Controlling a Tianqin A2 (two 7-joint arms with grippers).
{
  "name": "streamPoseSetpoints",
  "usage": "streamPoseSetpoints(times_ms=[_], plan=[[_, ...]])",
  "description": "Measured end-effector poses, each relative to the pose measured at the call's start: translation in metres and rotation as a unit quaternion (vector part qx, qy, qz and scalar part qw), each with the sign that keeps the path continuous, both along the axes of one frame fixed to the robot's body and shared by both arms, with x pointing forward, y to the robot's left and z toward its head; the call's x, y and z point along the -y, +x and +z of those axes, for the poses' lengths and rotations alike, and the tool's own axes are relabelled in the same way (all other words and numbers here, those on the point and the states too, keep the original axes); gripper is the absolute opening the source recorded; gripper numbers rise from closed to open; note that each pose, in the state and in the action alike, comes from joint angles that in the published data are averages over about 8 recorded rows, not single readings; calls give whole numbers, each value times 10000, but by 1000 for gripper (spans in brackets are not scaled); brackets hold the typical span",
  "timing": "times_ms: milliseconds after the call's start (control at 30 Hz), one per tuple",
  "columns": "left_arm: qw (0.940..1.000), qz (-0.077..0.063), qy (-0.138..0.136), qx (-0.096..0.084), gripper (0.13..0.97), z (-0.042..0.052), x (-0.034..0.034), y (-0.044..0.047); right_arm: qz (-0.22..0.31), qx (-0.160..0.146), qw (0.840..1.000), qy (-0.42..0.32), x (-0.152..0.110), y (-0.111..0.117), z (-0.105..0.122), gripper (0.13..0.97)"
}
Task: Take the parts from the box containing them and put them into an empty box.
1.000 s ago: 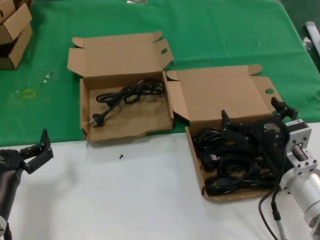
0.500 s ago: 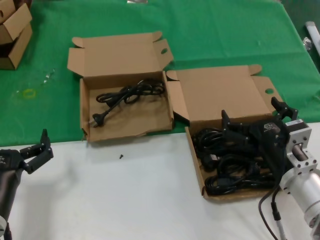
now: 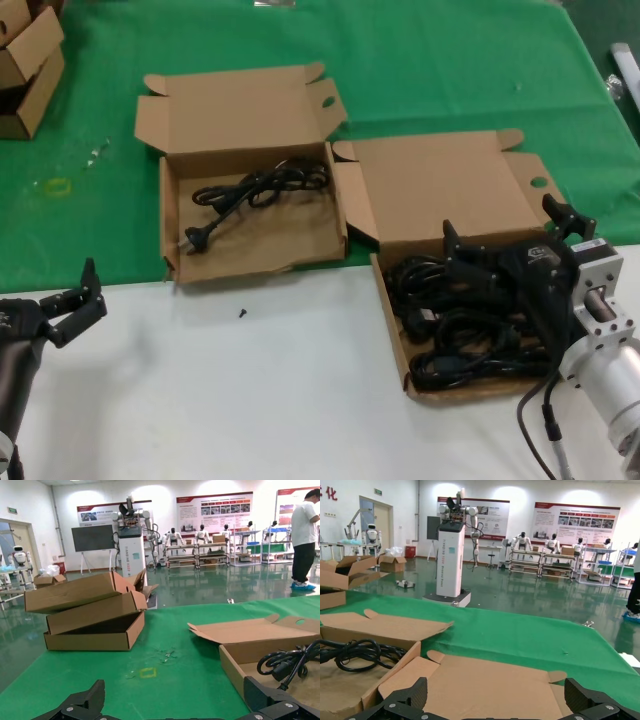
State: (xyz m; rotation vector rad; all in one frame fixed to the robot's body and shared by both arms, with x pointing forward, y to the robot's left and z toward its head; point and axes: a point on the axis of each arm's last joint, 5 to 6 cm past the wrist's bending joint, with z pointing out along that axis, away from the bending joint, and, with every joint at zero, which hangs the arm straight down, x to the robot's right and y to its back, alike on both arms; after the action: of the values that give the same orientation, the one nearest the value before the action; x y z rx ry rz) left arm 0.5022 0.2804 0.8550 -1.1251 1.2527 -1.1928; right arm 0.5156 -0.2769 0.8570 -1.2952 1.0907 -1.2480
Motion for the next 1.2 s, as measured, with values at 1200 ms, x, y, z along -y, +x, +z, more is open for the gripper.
streamPoseSetpoints(times_ms=[1200], plan=[[10000,0,0,0,966,0,0,0,0,0,10000,0,0,0,0,966]])
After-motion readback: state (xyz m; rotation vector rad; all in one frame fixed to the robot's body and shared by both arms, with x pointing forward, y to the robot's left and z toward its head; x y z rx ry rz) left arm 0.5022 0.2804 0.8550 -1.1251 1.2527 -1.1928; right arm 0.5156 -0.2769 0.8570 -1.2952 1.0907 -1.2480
